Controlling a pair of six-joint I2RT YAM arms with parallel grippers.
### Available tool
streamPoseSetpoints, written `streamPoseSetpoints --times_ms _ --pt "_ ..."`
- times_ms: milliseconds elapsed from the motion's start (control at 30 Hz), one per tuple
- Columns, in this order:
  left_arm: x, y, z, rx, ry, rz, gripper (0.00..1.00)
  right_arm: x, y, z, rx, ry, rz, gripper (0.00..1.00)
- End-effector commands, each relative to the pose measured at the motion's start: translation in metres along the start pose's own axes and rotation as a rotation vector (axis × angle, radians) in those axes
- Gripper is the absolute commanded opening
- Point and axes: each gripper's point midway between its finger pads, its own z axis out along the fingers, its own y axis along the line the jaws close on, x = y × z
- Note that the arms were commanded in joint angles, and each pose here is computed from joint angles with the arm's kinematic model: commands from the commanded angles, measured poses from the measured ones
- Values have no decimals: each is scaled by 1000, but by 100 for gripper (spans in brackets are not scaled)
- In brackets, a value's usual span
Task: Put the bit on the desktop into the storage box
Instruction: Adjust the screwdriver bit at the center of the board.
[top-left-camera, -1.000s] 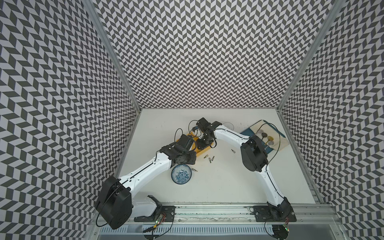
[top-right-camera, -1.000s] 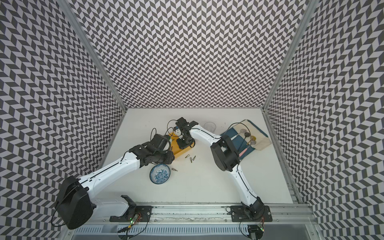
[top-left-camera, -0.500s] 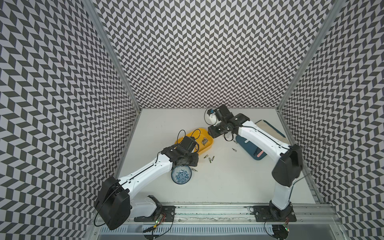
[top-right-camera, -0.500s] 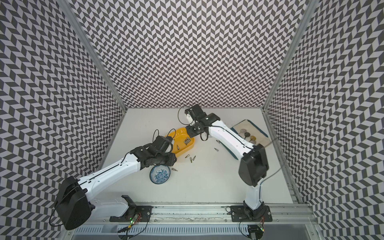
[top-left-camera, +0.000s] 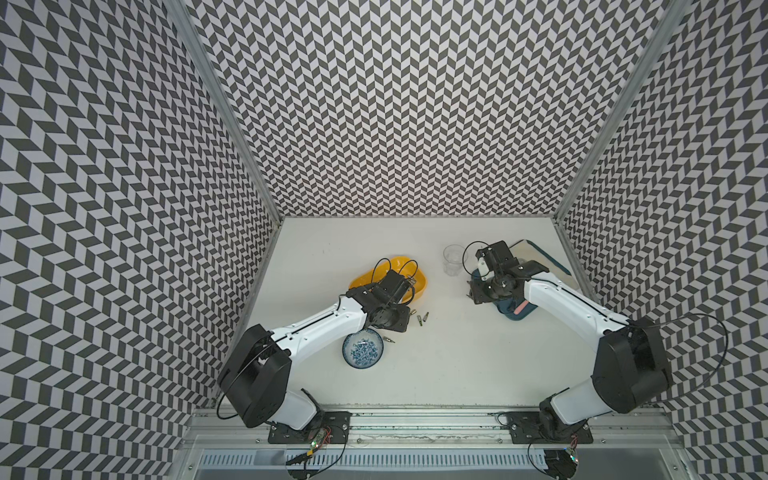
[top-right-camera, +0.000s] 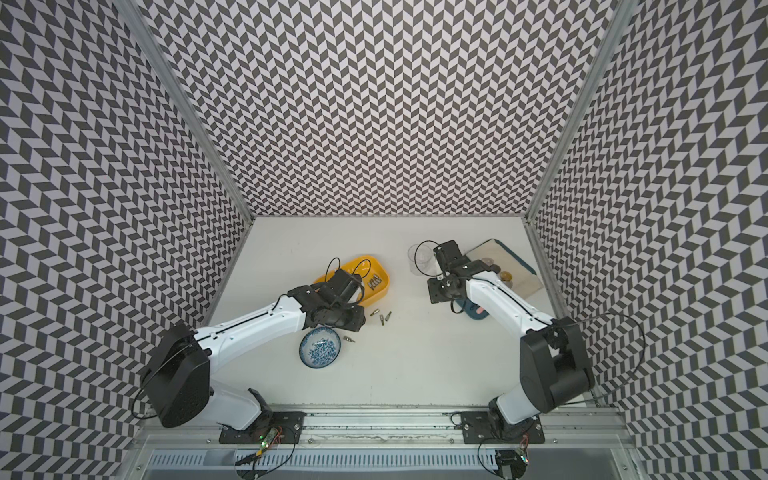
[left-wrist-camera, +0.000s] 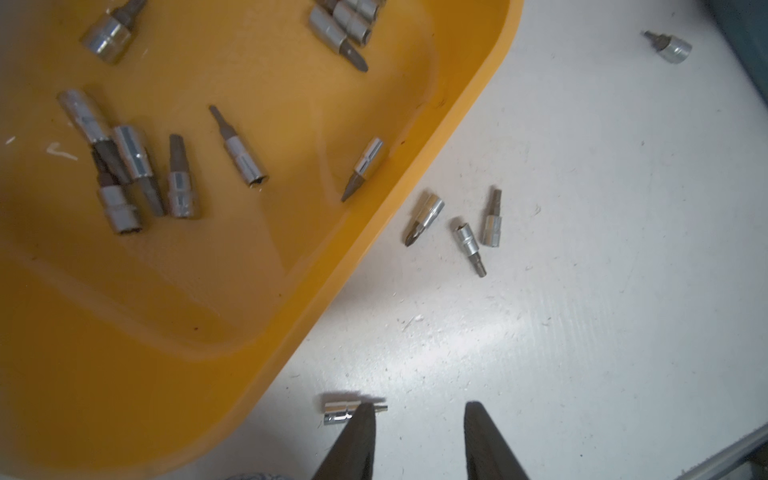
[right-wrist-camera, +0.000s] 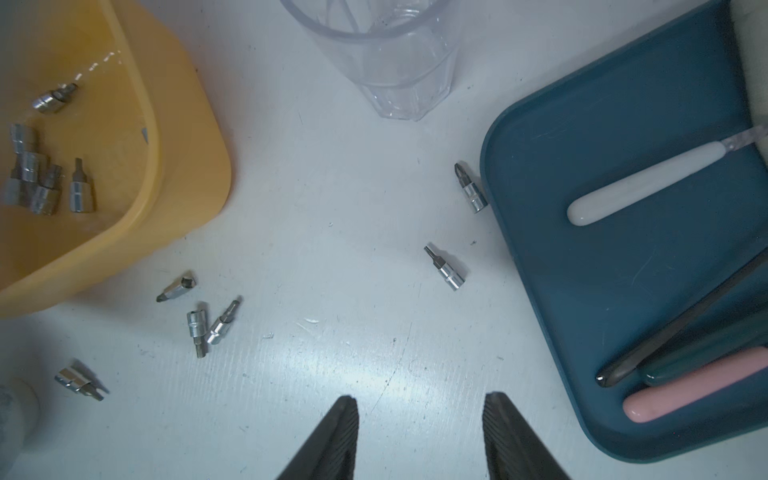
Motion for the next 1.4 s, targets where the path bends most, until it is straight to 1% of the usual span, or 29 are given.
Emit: streamPoseSetpoints --times_ms 0,100,233,333,500,867,1167,1367 --pt "-19 -15 -4 29 -45 28 39 -22 3 12 -63 -70 25 51" --pt "-21 -18 -2 31 -42 30 39 -25 -3 21 -58 -64 34 46" --pt "-19 -23 2 37 -36 37 40 -25 -10 36 -58 -38 43 43" --pt "-17 -25 5 36 -26 41 39 -25 -11 48 -64 -17 36 44" --pt "-15 -29 7 38 -21 44 39 -31 -8 60 -79 -10 23 47" --pt "-10 -32 10 37 -9 46 39 -57 5 68 -147 -88 -5 48" --pt "-6 -33 12 34 -5 46 39 -68 8 72 -148 -152 -23 48" --pt "-4 -33 12 32 -2 46 39 -71 9 81 -118 -160 -44 48"
